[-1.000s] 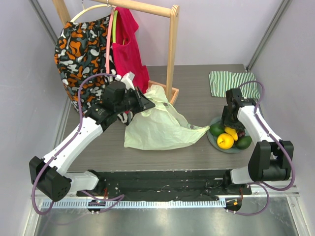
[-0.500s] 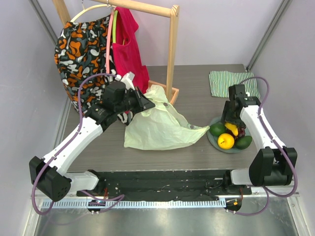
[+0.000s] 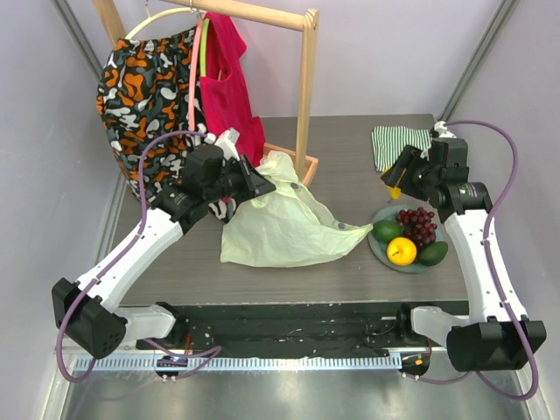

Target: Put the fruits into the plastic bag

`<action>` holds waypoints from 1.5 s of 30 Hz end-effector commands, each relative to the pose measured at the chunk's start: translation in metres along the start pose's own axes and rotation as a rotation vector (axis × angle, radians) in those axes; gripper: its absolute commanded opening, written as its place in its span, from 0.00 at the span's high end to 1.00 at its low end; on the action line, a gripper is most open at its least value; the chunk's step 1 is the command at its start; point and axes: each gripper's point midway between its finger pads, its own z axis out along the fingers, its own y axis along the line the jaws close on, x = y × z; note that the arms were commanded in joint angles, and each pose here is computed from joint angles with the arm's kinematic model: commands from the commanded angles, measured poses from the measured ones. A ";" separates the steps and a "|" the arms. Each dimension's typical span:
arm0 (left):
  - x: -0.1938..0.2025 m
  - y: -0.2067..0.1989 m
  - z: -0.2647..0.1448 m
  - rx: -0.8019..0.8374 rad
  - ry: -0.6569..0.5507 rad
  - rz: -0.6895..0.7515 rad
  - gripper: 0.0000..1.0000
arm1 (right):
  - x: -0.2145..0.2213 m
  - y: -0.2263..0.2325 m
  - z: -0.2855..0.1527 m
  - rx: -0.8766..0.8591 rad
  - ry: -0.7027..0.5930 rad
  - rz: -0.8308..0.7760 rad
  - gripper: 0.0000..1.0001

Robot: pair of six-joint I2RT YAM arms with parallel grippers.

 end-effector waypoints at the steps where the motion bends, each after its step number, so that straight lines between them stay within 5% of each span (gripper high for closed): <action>1: -0.010 -0.014 -0.009 0.047 -0.032 0.035 1.00 | -0.033 0.072 -0.024 -0.375 -0.134 0.073 0.73; 11: -0.012 -0.016 -0.009 0.049 -0.036 0.029 1.00 | -0.004 0.125 -0.025 -0.577 -0.103 -0.021 0.77; 19: -0.014 -0.015 -0.007 0.041 -0.043 0.023 1.00 | 0.051 0.159 -0.033 -0.682 0.043 -0.110 0.77; 45: -0.016 -0.019 -0.002 0.052 -0.037 0.022 1.00 | 0.159 0.167 0.013 -0.578 0.400 -0.329 0.78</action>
